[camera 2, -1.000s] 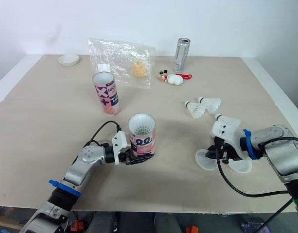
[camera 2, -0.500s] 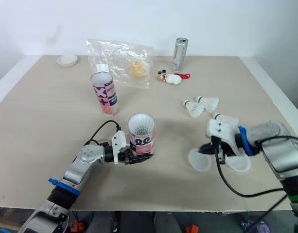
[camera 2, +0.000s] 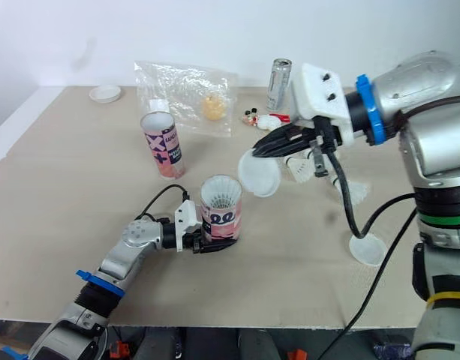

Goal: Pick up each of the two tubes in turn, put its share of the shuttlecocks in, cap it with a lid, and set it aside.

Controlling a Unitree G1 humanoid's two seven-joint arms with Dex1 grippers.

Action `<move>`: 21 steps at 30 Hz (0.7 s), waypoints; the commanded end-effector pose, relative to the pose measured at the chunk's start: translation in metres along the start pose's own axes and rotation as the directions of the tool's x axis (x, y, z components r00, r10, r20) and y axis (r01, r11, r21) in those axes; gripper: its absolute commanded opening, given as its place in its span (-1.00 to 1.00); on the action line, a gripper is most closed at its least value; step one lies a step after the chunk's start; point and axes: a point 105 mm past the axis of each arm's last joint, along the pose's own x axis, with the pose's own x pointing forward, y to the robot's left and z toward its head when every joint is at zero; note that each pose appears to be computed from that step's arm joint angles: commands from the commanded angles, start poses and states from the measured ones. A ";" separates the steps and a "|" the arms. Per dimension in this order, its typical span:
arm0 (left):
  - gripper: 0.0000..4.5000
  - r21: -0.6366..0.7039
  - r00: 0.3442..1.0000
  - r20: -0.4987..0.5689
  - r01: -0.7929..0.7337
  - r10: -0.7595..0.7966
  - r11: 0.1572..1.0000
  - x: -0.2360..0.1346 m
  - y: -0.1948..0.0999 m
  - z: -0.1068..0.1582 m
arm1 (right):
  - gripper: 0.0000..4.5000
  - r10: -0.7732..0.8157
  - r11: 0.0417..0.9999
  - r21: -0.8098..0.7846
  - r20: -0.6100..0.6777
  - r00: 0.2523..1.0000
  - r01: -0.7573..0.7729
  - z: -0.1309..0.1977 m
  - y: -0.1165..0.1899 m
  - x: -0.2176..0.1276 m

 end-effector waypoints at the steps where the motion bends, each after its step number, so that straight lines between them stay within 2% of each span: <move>1: 0.30 -0.059 0.997 -0.064 0.034 -0.038 0.998 0.001 -0.010 -0.019 | -0.99 0.043 0.994 -0.102 0.023 0.999 -0.040 0.021 -0.005 0.009; 6: 0.30 -0.051 0.997 -0.070 0.034 -0.038 0.998 0.001 -0.010 -0.019 | -0.99 0.080 0.988 -0.132 0.027 0.996 -0.076 0.018 -0.010 0.026; 21: 0.30 -0.057 0.997 -0.076 0.004 -0.008 0.998 -0.002 -0.007 -0.019 | -0.99 0.155 0.975 -0.163 0.002 0.988 -0.153 0.005 -0.007 0.047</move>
